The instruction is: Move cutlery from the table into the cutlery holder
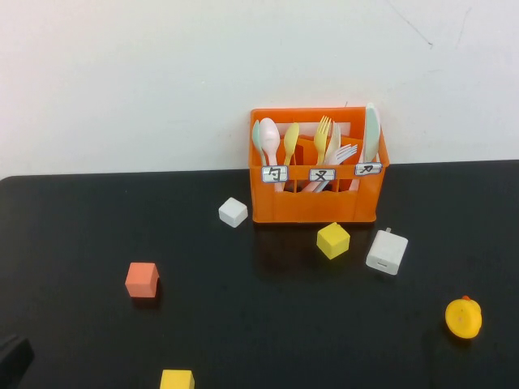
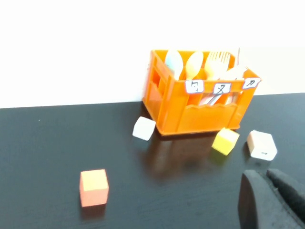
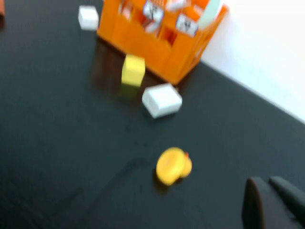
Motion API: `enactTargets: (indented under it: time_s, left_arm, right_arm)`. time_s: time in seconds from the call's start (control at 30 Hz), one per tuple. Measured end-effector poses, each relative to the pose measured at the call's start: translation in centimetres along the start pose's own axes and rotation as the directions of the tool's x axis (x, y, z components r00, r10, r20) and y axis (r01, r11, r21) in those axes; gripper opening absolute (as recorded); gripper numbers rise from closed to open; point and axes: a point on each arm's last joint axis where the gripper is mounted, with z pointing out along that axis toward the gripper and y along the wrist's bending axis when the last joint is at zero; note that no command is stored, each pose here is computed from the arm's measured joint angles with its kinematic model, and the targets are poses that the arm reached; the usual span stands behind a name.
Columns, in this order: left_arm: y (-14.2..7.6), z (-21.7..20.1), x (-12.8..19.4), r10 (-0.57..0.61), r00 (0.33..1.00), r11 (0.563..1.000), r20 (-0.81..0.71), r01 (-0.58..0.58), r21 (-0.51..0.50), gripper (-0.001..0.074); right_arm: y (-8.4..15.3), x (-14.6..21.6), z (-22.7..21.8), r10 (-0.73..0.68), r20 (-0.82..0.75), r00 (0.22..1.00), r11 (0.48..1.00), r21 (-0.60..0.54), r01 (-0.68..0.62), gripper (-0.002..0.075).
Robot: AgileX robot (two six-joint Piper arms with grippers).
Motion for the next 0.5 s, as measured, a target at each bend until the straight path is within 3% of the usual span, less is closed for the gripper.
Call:
enactTargets:
  time_s: [0.5]
  left_arm:
    - [0.14, -0.01, 0.43, -0.008, 0.999, 1.0, -0.047, 0.007, -0.016, -0.0002]
  right_arm:
    - [0.79, 0.91, 0.08, 0.07, -0.005, 0.998, 0.996, -0.052, -0.07, 0.0005]
